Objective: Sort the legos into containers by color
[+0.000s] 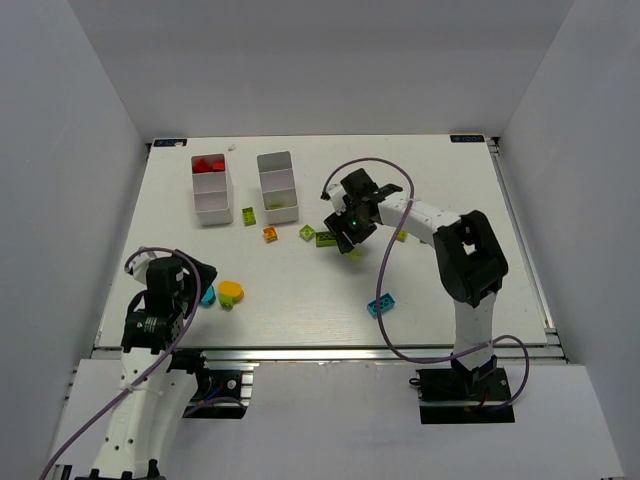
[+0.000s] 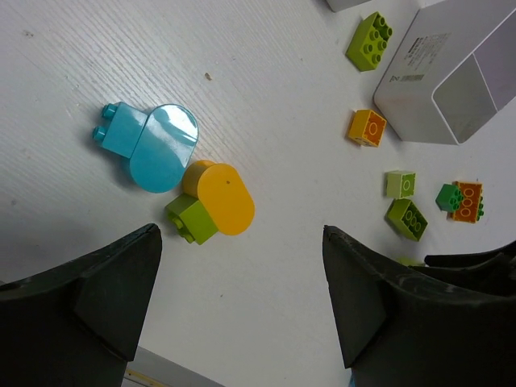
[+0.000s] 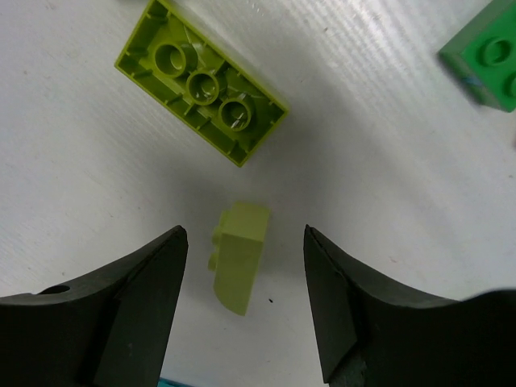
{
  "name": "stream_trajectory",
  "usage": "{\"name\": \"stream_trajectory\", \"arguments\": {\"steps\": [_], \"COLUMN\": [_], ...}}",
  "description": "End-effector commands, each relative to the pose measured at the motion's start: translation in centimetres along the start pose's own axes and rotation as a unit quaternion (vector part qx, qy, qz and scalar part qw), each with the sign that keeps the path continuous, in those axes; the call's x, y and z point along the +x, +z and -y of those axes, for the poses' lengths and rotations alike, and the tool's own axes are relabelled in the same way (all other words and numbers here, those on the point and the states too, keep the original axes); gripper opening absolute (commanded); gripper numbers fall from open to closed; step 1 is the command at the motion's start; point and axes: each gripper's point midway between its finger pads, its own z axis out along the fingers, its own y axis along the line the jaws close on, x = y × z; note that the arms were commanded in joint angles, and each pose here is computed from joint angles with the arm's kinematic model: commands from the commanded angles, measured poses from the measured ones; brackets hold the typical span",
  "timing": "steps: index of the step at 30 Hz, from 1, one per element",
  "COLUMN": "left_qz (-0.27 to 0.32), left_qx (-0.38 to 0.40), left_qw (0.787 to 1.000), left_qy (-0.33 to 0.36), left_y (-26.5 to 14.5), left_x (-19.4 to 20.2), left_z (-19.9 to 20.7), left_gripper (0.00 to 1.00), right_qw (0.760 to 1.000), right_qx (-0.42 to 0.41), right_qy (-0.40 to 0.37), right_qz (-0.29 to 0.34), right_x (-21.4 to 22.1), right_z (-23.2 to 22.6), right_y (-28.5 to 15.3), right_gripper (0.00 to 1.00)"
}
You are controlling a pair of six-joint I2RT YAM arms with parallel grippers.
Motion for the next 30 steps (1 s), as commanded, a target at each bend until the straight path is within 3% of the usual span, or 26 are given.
{"name": "stream_trajectory", "arguments": {"steps": [1, 8, 11, 14, 17, 18, 19, 23, 28, 30], "left_qz": [0.005, 0.004, 0.004, 0.003, 0.006, 0.004, 0.007, -0.001, -0.008, -0.007], "left_qx": [-0.005, -0.002, 0.002, 0.006, 0.015, 0.019, 0.024, 0.034, 0.041, 0.043], "left_qw": [1.000, 1.000, 1.000, 1.000, 1.000, 1.000, 0.999, 0.999, 0.999, 0.999], "left_qy": [-0.006, -0.013, -0.017, -0.018, -0.019, -0.020, -0.021, -0.021, -0.020, -0.021], "left_y": [-0.2, -0.4, -0.5, -0.5, -0.6, -0.6, -0.5, -0.2, -0.2, -0.2], "left_x": [0.0, 0.3, 0.2, 0.2, 0.1, 0.1, 0.0, 0.4, 0.5, 0.6], "left_z": [-0.4, -0.6, -0.5, -0.4, 0.0, 0.1, 0.3, 0.8, 1.1, 1.1], "left_gripper": [0.90, 0.90, 0.90, 0.90, 0.90, 0.90, 0.90, 0.90, 0.90, 0.90], "right_qw": [1.000, 0.999, 0.999, 0.999, 0.987, 0.980, 0.956, 0.889, 0.825, 0.817], "right_qx": [0.001, 0.023, 0.027, 0.017, -0.047, -0.066, -0.112, -0.133, -0.106, -0.104], "right_qy": [-0.002, -0.006, -0.017, -0.045, -0.133, -0.166, -0.241, -0.368, -0.450, -0.458], "right_qz": [-0.024, -0.040, -0.032, 0.000, 0.070, 0.093, 0.128, 0.240, 0.324, 0.333], "right_x": [0.7, 1.4, 1.0, -0.6, -3.9, -4.8, -5.9, -10.4, -16.0, -17.3], "right_z": [-0.6, 0.2, 0.4, 0.0, -2.4, -3.2, -4.9, -7.3, -9.0, -9.3], "right_y": [0.4, 1.3, 0.9, -0.8, -3.9, -4.9, -6.0, -9.5, -10.3, -9.4], "right_gripper": [0.64, 0.56, 0.38, 0.06, 0.00, 0.00, 0.00, 0.00, 0.00, 0.00]}}
